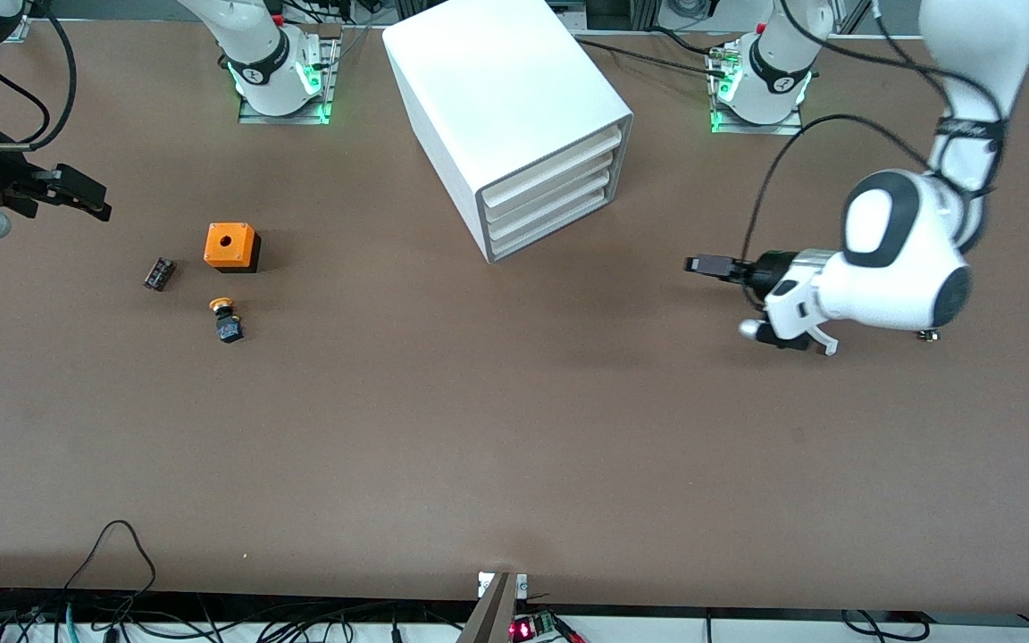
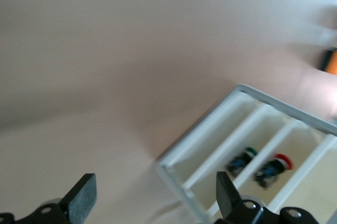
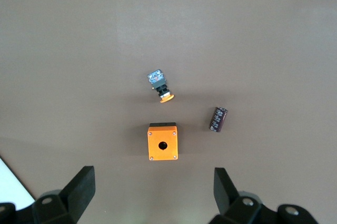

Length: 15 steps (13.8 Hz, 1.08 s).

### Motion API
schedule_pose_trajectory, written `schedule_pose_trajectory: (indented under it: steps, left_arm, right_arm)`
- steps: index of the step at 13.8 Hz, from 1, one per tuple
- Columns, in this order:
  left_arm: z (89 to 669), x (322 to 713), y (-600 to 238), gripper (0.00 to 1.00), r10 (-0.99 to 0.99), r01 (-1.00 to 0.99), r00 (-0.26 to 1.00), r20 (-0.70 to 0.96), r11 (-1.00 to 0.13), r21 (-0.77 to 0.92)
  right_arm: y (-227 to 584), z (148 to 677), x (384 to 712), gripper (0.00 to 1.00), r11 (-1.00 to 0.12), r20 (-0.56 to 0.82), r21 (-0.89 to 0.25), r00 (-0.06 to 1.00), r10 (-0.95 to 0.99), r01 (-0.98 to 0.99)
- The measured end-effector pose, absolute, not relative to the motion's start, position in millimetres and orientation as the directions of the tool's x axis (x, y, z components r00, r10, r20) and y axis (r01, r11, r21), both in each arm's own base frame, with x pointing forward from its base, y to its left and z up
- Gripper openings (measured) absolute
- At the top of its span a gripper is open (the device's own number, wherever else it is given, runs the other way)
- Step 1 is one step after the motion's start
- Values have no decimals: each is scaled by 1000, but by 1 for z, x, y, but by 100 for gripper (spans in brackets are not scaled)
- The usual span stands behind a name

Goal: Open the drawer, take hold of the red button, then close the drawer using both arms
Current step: 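Reach the left gripper to the cabinet's middle drawer handle and grasp it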

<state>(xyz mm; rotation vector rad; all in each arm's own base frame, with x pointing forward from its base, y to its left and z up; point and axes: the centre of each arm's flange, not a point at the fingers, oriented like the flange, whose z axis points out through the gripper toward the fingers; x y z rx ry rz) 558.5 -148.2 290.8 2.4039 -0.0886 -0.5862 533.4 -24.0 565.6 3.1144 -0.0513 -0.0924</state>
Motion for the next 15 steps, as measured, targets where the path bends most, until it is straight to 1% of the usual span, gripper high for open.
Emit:
schedule_pose_trajectory:
  steps: [3, 5, 6, 7, 11, 14, 15]
  left_arm:
    - [240, 515, -205, 100, -305, 123, 847, -436, -686, 717]
    - [223, 484, -234, 100, -363, 133, 814, -454, -644, 754]
    - [219, 470, -246, 97, -383, 141, 799, -464, -631, 763]
    - [215, 459, -257, 97, -394, 144, 789, -472, -627, 765]
    - [207, 423, -290, 92, -402, 165, 775, -488, -616, 771]
    - [205, 406, -306, 89, -396, 183, 774, -495, -609, 772]
    - [204, 406, -307, 83, -393, 183, 775, -494, -609, 771]
  right_arm:
    - [-24, 568, 534, 100, -999, -51, 26, 998, -34, -33]
    - [-25, 570, 535, 100, -999, -45, 26, 998, -36, -35]
    - [-26, 571, 535, 100, -999, -44, 26, 998, -37, -35]
    - [-26, 571, 535, 100, -999, -44, 26, 998, -36, -35]
    - [-26, 570, 536, 100, -999, -45, 27, 998, -36, -35]
    - [-26, 569, 536, 100, -999, -46, 27, 998, -36, -35]
    - [-26, 569, 537, 100, -999, -46, 27, 998, -36, -35]
